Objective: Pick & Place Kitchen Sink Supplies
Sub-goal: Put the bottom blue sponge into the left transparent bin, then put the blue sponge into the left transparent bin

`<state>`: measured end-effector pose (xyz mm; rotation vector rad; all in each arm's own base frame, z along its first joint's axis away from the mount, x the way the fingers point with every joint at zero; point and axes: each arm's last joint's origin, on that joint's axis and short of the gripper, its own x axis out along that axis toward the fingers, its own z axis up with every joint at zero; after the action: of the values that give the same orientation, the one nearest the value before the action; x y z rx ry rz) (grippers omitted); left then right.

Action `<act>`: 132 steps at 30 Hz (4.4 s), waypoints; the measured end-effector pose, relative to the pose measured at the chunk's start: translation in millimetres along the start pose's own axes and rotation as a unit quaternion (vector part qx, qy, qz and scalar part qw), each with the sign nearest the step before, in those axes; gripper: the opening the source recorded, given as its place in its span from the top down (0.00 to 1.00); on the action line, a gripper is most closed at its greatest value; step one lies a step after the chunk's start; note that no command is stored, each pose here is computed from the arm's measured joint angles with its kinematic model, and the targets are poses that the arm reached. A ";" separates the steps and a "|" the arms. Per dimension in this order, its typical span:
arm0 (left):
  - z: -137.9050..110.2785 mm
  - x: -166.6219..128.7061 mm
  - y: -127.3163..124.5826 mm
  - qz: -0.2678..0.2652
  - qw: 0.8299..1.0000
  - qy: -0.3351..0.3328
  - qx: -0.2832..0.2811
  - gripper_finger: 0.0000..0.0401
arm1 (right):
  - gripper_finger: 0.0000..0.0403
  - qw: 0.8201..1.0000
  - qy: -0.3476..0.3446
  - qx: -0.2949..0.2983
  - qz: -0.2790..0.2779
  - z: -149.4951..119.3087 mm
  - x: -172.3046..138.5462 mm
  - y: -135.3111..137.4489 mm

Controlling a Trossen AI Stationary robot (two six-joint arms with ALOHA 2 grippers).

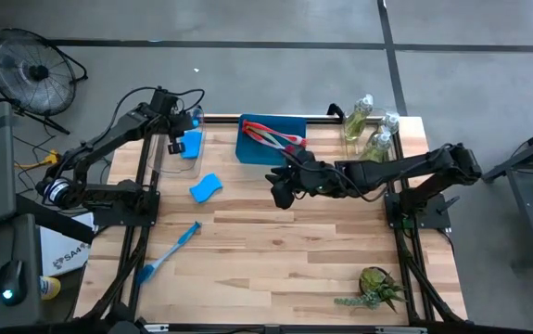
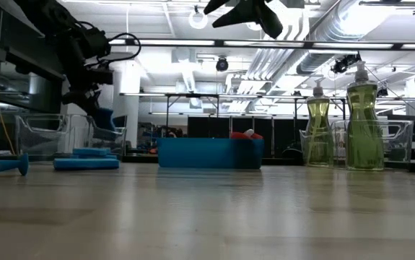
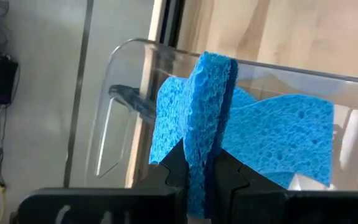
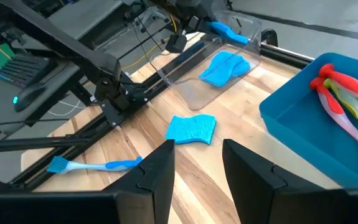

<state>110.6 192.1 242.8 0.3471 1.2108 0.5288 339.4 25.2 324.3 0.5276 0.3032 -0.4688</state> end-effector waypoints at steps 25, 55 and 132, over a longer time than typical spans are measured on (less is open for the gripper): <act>-15.8 23.1 -25.8 -0.035 0.999 0.001 0.000 0.61 | 0.68 0.999 0.027 0.008 0.042 -5.7 7.5 4.8; -12.6 -7.4 -22.7 -0.143 0.989 0.031 -0.038 0.11 | 0.68 0.995 0.059 0.015 0.076 -11.6 3.9 10.8; 45.7 -152.5 -59.9 -0.278 0.945 -0.060 -0.162 0.11 | 0.52 0.959 0.262 -0.104 -0.044 -38.9 -2.4 -29.2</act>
<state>127.0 58.4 346.7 -0.2407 1.0214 0.2020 316.7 24.9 281.3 0.4272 0.8786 -0.3715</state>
